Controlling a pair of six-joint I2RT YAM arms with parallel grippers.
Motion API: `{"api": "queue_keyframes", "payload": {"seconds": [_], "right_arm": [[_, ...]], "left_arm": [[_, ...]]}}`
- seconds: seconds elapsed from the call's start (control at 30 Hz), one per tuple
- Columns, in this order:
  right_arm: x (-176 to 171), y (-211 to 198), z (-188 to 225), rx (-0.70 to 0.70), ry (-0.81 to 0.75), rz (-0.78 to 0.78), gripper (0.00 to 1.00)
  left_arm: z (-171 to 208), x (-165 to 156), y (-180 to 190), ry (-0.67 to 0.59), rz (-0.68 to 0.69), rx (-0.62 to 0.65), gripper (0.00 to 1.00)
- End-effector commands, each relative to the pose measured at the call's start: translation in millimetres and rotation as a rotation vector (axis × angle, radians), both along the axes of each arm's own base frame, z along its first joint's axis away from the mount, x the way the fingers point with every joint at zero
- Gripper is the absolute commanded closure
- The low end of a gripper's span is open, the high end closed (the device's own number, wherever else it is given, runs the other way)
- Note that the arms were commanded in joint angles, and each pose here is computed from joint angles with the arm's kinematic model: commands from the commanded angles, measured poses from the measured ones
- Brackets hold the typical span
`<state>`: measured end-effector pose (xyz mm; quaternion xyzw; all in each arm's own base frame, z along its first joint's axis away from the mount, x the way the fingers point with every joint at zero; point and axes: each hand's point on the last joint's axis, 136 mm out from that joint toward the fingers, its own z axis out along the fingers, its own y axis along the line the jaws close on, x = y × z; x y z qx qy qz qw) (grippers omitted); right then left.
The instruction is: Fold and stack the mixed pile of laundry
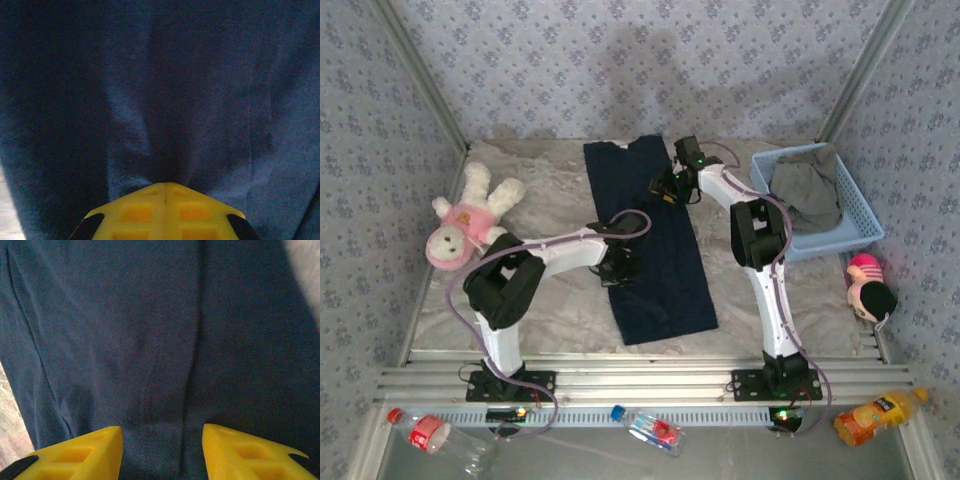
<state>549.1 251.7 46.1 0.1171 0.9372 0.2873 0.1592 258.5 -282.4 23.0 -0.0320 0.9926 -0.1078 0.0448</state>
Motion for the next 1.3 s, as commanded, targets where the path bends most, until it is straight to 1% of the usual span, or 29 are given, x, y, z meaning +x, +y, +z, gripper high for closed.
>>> {"api": "queue_keyframes", "payload": {"seconds": [0.0,0.1,0.2,0.23,0.37,0.5,0.57,0.6,0.7,0.73,0.77,0.8,0.87,0.93,1.1,1.2,1.23,1.27], "right_arm": [[-2.9,-5.2,37.8,-0.009,-0.055,0.071,0.51],[-25.3,-12.5,69.7,-0.027,-0.077,0.112,0.5],[-57.6,-20.1,87.4,-0.046,-0.081,0.143,0.5],[-72.1,-22.0,93.3,-0.051,-0.08,0.154,0.5],[-139.4,-29.6,96.5,-0.084,-0.047,0.219,0.49],[-219.2,-28.0,83.2,-0.141,0.026,0.29,0.49],[-259.3,-24.7,75.5,-0.187,0.047,0.326,0.49],[-284.7,-25.5,63.8,-0.207,0.081,0.342,0.48],[-333.4,-17.9,51.6,-0.226,0.12,0.384,0.48],[-345.1,-16.7,47.3,-0.241,0.128,0.399,0.48],[-356.5,-14.8,41.1,-0.258,0.128,0.427,0.48],[-366.6,-13.3,34.1,-0.274,0.144,0.43,0.48],[-380.0,-13.3,20.1,-0.316,0.165,0.461,0.48],[-383.3,-18.6,7.6,-0.374,0.172,0.455,0.49],[-376.1,-10.2,-0.4,-0.389,0.153,0.453,0.53],[-377.5,-11.6,-5.0,-0.412,0.171,0.474,0.55],[-379.0,-11.0,-6.1,-0.409,0.181,0.477,0.57],[-377.9,-10.7,-6.5,-0.407,0.182,0.48,0.67]], "left_arm": [[16.3,9.3,-1.5,-0.005,0.038,0.003,0.95],[52.7,37.0,6.7,-0.08,0.028,-0.012,0.9],[87.4,73.0,15.5,-0.167,0.028,-0.05,0.86],[97.4,86.3,19.5,-0.194,0.032,-0.062,0.85],[122.6,135.7,28.8,-0.277,0.038,-0.107,0.84],[127.6,177.8,34.3,-0.321,0.047,-0.133,0.84],[122.8,196.3,36.1,-0.331,0.048,-0.127,0.85],[118.5,204.4,37.6,-0.33,0.052,-0.12,0.85],[100.8,225.5,40.8,-0.322,0.062,-0.103,0.85],[90.5,229.5,43.0,-0.31,0.064,-0.093,0.85],[91.3,239.4,41.3,-0.322,0.07,-0.101,0.85],[84.2,245.8,41.4,-0.317,0.074,-0.103,0.85],[71.1,254.3,41.6,-0.304,0.082,-0.098,0.85],[55.4,258.1,43.3,-0.276,0.092,-0.082,0.86],[16.5,249.1,46.6,-0.185,0.111,-0.045,0.86],[1.4,242.3,49.6,-0.153,0.115,-0.031,0.86],[-1.3,240.6,49.3,-0.148,0.114,-0.03,0.86],[-4.0,238.8,50.3,-0.141,0.114,-0.027,0.86]]}}
